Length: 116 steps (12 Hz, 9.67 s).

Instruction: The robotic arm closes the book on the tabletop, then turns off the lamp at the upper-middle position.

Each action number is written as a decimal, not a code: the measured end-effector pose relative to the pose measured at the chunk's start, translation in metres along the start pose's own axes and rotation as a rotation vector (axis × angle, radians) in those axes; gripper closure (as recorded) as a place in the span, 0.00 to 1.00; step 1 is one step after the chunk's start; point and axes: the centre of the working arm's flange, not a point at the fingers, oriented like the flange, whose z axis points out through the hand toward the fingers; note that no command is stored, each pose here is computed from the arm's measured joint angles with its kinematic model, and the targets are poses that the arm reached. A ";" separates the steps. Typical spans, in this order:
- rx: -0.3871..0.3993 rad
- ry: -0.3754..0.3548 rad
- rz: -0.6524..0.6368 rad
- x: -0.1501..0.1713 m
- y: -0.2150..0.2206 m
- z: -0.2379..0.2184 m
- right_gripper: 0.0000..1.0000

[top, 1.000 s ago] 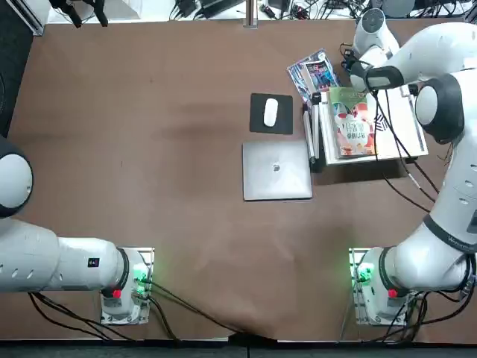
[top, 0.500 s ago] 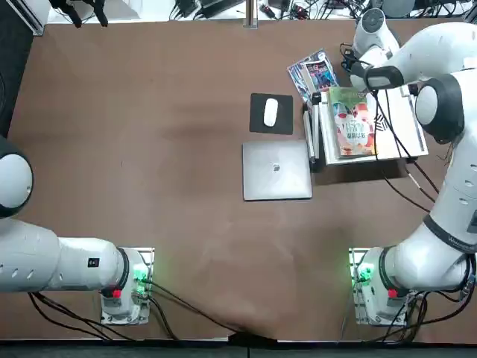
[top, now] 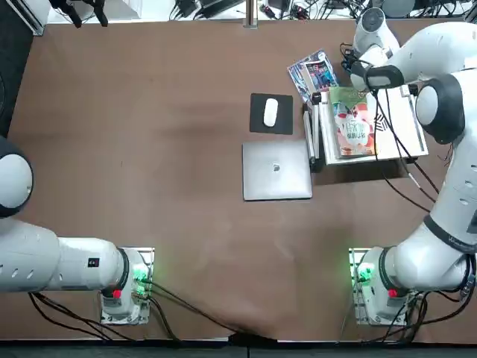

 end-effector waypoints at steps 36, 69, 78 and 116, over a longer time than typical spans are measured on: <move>-0.032 0.024 -0.072 0.008 0.008 -0.003 0.99; -0.012 0.020 -0.018 0.000 0.007 0.002 0.99; -0.008 0.017 -0.008 -0.002 0.008 0.002 0.99; 0.019 -0.388 -0.042 0.035 0.017 -0.286 0.97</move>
